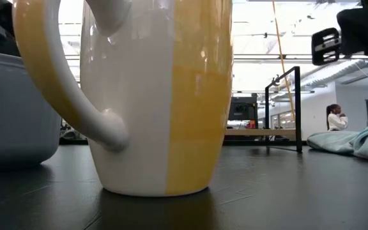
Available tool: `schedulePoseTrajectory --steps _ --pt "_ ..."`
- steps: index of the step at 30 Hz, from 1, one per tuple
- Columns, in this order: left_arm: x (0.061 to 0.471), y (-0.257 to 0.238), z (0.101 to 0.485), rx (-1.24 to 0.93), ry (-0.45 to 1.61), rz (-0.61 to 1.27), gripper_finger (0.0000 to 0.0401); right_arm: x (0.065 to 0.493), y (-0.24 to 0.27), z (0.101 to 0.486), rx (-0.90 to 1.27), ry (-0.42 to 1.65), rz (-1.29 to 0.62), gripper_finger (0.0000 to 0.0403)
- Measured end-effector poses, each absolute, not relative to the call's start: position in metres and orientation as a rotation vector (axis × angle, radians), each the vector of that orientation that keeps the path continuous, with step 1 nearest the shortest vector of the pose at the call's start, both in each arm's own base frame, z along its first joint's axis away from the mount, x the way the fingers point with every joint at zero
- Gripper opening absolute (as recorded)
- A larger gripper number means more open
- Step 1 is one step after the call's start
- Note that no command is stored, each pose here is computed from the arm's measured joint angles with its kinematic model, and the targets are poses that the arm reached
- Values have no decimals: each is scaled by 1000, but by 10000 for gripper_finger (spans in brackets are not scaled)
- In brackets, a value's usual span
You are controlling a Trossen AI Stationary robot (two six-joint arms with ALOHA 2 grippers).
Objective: Stack small to large cups/mugs on shelf
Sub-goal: Put the gray mug on the shelf
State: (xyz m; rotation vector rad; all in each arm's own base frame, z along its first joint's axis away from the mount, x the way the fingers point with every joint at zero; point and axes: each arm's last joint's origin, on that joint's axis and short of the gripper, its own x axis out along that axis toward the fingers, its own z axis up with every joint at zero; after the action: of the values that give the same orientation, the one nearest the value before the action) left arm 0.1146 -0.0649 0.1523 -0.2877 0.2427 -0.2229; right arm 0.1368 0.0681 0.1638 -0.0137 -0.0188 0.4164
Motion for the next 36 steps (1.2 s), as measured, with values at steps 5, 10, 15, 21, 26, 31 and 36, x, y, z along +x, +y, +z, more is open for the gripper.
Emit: schedulePoseTrajectory --steps 5,10,15,21,26,31,36 --pt "119 -68 160 -322 250 -219 97 133 65 171 10 -79 391 0" --pt "130 -76 171 -314 281 -221 98 132 65 170 12 -72 388 0" --pt "145 -87 176 -318 381 -245 100 132 65 169 10 -65 388 0" --pt "167 -105 186 -318 535 -279 138 132 65 168 16 -58 388 0" --pt "181 -111 200 -309 709 -191 193 132 65 167 27 -41 389 0" --pt "191 -111 216 -313 763 -131 249 132 65 166 27 -31 390 0" --pt "193 -106 220 -312 800 -108 282 132 65 165 33 -22 392 0"
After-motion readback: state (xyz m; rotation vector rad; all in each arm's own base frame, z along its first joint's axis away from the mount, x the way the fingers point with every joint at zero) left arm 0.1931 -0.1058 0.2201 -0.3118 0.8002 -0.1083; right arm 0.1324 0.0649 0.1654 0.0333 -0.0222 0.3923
